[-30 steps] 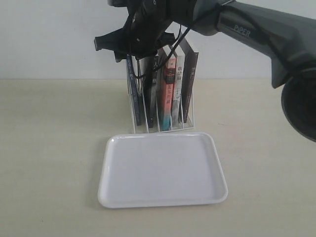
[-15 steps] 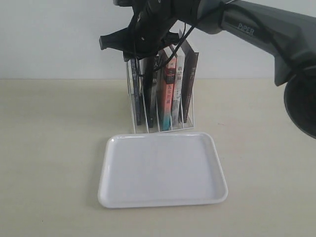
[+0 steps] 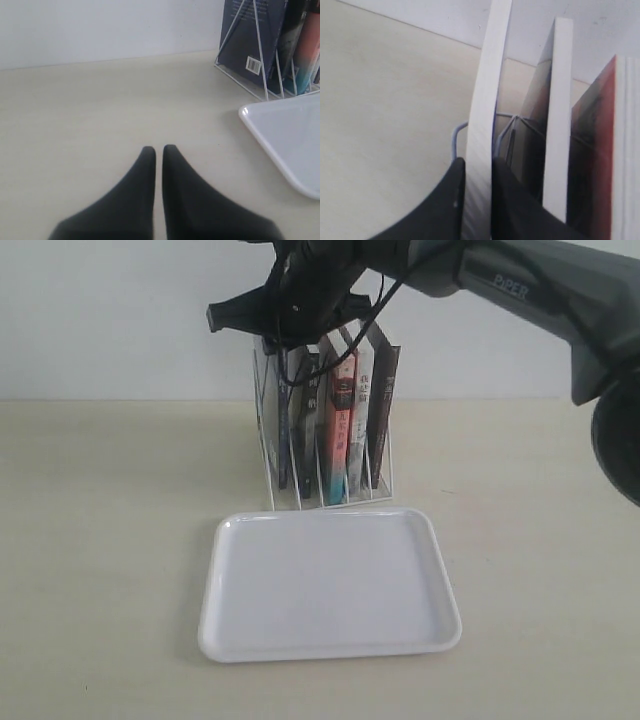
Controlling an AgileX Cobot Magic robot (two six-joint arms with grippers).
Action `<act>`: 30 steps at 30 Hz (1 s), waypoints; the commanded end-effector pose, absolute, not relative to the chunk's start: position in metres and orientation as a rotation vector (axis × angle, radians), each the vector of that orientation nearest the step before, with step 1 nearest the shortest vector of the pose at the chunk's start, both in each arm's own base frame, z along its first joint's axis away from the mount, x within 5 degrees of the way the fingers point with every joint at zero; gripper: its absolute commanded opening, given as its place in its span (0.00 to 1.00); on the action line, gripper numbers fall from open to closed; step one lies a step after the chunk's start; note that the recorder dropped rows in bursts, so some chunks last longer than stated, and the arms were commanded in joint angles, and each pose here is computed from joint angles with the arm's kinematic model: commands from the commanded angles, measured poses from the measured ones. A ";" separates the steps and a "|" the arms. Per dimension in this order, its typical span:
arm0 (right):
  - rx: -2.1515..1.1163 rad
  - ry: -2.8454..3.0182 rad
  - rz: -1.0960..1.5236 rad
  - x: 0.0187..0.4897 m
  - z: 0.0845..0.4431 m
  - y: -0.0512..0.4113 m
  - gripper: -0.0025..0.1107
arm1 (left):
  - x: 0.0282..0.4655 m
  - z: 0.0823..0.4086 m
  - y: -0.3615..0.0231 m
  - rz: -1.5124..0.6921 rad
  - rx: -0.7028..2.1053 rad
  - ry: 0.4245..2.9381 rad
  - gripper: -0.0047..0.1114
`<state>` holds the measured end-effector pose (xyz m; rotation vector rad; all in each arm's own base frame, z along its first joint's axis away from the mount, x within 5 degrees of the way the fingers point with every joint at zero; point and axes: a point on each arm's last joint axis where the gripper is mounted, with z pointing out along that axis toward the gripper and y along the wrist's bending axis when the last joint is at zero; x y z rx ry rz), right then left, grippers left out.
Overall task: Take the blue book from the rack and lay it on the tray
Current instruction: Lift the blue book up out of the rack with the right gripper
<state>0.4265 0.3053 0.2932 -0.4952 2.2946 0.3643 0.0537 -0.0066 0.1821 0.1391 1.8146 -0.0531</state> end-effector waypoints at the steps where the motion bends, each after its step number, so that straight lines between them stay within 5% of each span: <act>1: -0.470 2.146 0.383 0.414 0.350 0.293 0.02 | 0.054 0.185 -0.007 -0.057 0.132 1.793 0.08; 14: -0.462 2.018 0.327 0.368 0.440 0.255 0.02 | 0.054 0.185 -0.007 -0.057 0.132 1.793 0.08; 22: -0.564 1.968 0.298 0.299 0.490 0.253 0.02 | 0.054 0.185 -0.007 -0.057 0.132 1.793 0.08; 30: -0.734 2.029 0.196 0.234 0.496 0.277 0.02 | 0.054 0.185 -0.007 -0.057 0.132 1.793 0.08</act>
